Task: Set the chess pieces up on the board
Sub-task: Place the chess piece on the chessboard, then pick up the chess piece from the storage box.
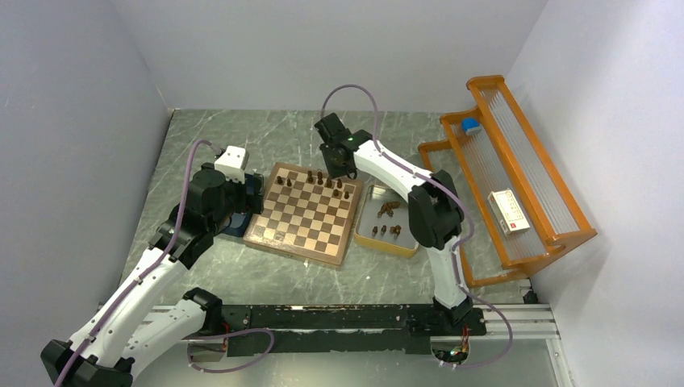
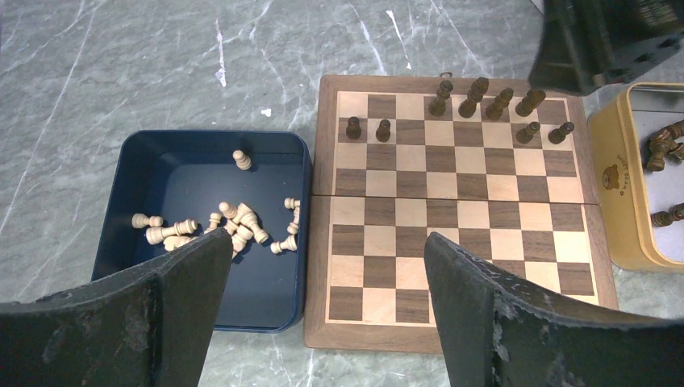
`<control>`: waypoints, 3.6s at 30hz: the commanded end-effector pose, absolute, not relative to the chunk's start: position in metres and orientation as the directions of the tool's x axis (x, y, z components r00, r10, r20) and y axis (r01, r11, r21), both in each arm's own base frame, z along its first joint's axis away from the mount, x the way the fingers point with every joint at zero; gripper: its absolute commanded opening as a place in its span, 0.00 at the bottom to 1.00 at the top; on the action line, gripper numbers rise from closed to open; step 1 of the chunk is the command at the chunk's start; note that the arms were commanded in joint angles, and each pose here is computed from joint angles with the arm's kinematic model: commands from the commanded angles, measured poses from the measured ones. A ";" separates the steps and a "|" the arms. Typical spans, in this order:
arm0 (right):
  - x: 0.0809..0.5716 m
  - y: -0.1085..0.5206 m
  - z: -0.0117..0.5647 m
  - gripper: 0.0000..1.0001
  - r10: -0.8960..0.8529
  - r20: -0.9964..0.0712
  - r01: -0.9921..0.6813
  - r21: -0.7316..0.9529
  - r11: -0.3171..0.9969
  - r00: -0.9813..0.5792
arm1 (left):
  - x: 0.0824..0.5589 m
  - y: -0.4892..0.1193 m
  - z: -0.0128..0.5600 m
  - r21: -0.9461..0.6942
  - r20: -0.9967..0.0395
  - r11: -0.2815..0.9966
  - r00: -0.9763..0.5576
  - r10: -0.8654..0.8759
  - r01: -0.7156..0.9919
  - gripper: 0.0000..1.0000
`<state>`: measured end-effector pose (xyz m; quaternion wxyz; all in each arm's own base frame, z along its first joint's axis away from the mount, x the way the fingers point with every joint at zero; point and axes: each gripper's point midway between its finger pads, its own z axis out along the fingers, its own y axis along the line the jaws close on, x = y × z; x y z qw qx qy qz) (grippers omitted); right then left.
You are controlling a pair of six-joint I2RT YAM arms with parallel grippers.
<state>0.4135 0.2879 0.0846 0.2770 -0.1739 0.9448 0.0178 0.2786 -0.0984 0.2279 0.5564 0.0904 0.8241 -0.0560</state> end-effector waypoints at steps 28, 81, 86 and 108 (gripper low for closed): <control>0.289 0.112 0.084 0.34 -0.083 -0.501 -0.053 -0.073 0.996 -0.861 | 0.283 -0.104 0.235 0.003 -0.940 0.973 -0.332 0.082 0.232 0.93; 0.273 0.106 0.054 0.17 -0.052 -0.412 -0.047 -0.022 0.999 -0.910 | 0.284 -0.106 0.232 0.003 -0.936 0.971 -0.340 0.086 0.238 0.92; 0.281 0.108 0.073 0.16 -0.058 -0.438 -0.055 -0.019 0.998 -0.897 | 0.284 -0.105 0.233 0.004 -0.936 0.972 -0.340 0.086 0.236 0.92; 0.324 0.166 0.128 0.14 -0.114 -0.552 -0.168 0.047 0.985 -0.826 | 0.284 -0.104 0.233 0.006 -0.937 0.973 -0.339 0.087 0.233 0.92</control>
